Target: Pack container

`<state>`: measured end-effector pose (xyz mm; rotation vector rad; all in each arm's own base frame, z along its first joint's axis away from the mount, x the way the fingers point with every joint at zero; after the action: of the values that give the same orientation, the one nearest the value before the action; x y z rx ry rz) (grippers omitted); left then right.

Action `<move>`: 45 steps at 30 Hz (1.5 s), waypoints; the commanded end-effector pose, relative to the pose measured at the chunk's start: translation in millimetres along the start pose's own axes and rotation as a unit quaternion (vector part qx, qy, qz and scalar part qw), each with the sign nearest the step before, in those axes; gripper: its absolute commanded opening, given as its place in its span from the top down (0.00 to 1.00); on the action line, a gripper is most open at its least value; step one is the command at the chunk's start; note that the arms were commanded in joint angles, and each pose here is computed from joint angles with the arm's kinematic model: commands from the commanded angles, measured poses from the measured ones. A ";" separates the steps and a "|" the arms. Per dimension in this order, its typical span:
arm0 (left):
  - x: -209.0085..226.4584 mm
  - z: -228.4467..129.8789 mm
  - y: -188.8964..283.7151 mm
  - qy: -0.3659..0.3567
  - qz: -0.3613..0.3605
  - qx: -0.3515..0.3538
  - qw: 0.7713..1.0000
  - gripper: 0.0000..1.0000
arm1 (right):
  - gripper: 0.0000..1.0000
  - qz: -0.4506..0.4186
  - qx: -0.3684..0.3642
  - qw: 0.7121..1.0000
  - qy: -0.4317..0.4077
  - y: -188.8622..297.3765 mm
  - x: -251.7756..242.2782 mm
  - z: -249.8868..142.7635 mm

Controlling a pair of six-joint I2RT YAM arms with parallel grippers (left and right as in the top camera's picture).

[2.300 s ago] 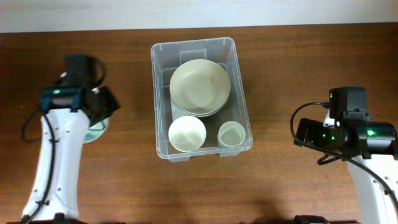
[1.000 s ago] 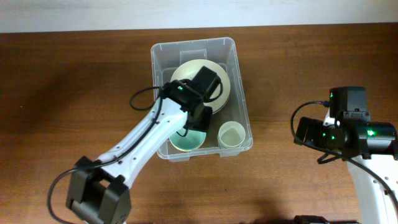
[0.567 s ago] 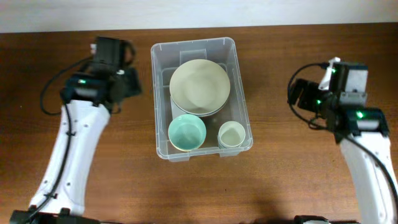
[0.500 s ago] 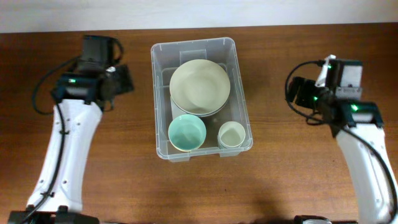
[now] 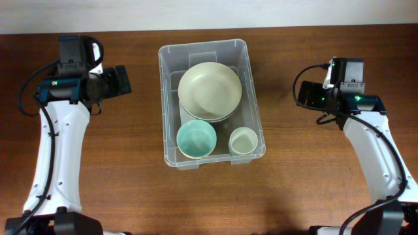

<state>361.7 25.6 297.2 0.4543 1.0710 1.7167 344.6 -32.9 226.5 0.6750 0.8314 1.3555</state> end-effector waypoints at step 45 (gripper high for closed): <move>71.0 -153.2 101.9 -0.026 -0.103 -0.178 0.978 0.00 | 0.01 -0.073 -0.228 0.970 -0.039 156.5 -3.2 -137.4</move>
<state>165.4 12.9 289.4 0.1458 0.7219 1.6644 146.0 -22.8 281.6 0.2909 0.4674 1.3494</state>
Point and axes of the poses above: each gripper's point midway between its finger pads, its own y axis back along the fingers, its own x axis along the line the jaws close on, z = x × y, the point moved 9 cm from there along y, back along the fingers, and after that the axes turned 15 degrees about y, right-handed, at the moved point
